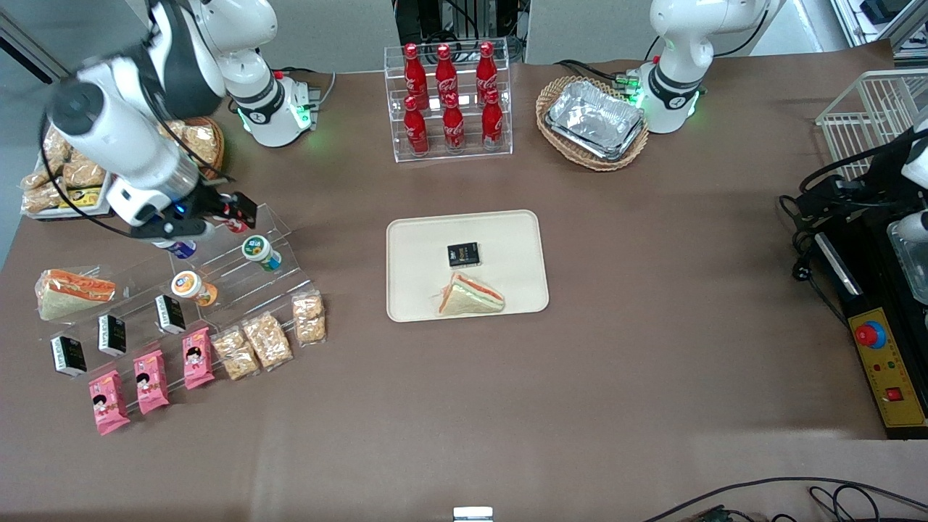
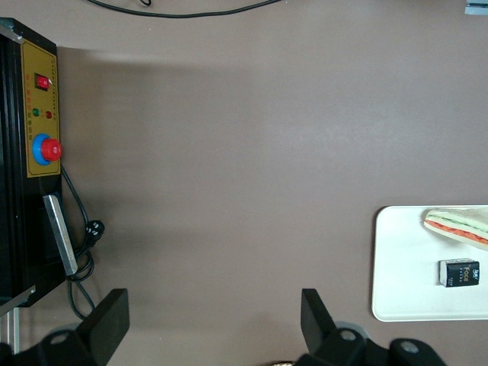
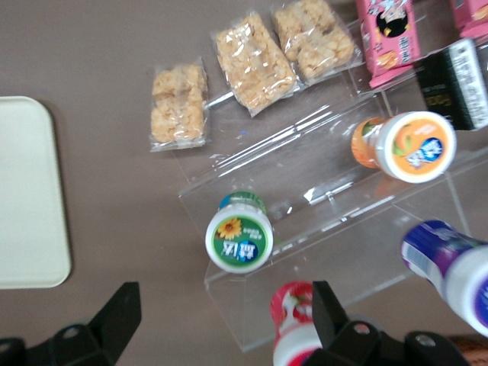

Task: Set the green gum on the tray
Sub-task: 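Lower the open right gripper over the green-lidded gum bottle on the rack, then close the right gripper on the green gum bottle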

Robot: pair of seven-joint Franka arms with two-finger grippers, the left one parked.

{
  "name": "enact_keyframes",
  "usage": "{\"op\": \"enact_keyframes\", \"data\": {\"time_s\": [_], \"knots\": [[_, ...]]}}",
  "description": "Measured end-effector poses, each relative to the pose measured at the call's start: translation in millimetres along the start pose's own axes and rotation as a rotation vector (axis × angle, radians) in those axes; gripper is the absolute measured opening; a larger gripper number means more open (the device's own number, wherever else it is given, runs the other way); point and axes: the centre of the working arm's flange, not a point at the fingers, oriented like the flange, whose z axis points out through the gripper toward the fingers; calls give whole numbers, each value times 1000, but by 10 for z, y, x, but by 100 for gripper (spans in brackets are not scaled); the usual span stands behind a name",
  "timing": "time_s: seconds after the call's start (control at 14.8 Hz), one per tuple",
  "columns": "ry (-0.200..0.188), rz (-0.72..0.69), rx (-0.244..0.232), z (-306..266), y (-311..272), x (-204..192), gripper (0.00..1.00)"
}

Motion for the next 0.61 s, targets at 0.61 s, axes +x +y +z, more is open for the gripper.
{"op": "enact_keyframes", "data": {"time_s": [0.61], "knots": [[1, -5, -18, 919, 27, 26, 100]]}}
